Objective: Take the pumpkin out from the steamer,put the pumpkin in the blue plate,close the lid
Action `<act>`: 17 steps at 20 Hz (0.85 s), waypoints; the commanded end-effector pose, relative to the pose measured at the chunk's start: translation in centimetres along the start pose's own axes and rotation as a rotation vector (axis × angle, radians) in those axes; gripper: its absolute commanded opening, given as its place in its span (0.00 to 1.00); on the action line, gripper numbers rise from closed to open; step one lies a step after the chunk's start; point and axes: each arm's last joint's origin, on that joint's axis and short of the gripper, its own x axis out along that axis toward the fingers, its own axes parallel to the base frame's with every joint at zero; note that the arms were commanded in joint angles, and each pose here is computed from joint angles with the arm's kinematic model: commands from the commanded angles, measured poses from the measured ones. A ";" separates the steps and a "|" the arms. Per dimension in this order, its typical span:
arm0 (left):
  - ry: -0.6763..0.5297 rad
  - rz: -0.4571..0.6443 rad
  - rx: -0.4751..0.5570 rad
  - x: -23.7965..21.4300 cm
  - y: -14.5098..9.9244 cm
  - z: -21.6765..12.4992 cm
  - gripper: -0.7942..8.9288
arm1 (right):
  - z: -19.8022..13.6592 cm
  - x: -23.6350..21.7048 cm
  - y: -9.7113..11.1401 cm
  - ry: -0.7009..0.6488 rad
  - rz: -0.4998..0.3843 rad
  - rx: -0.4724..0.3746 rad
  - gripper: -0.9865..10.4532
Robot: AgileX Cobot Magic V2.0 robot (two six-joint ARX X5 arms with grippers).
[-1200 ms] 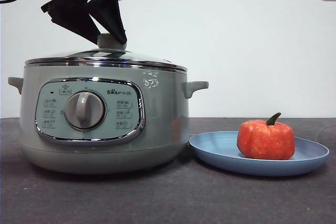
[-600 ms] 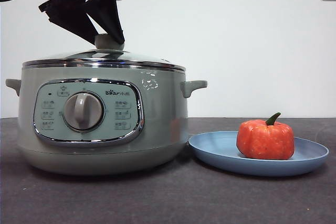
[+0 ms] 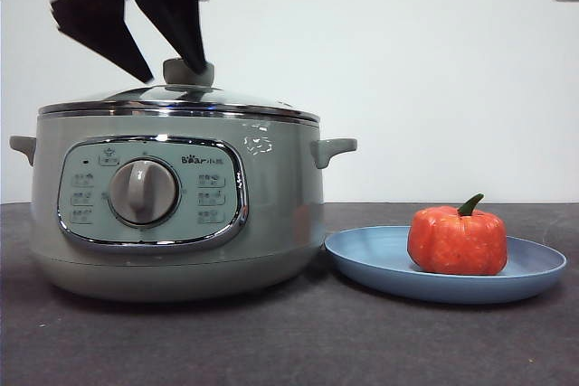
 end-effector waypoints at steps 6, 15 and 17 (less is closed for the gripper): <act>0.075 -0.001 0.014 -5.6 -0.2 1.1 0.49 | -1.0 -0.5 -0.1 0.076 -0.006 0.009 0.57; -0.124 -0.005 0.076 -11.7 -0.7 -1.0 0.07 | -2.0 -2.6 0.6 -0.097 0.065 -0.004 0.08; -0.232 0.009 0.080 -12.3 -0.8 -3.3 0.07 | -3.9 -2.8 0.9 -0.191 0.108 -0.007 0.08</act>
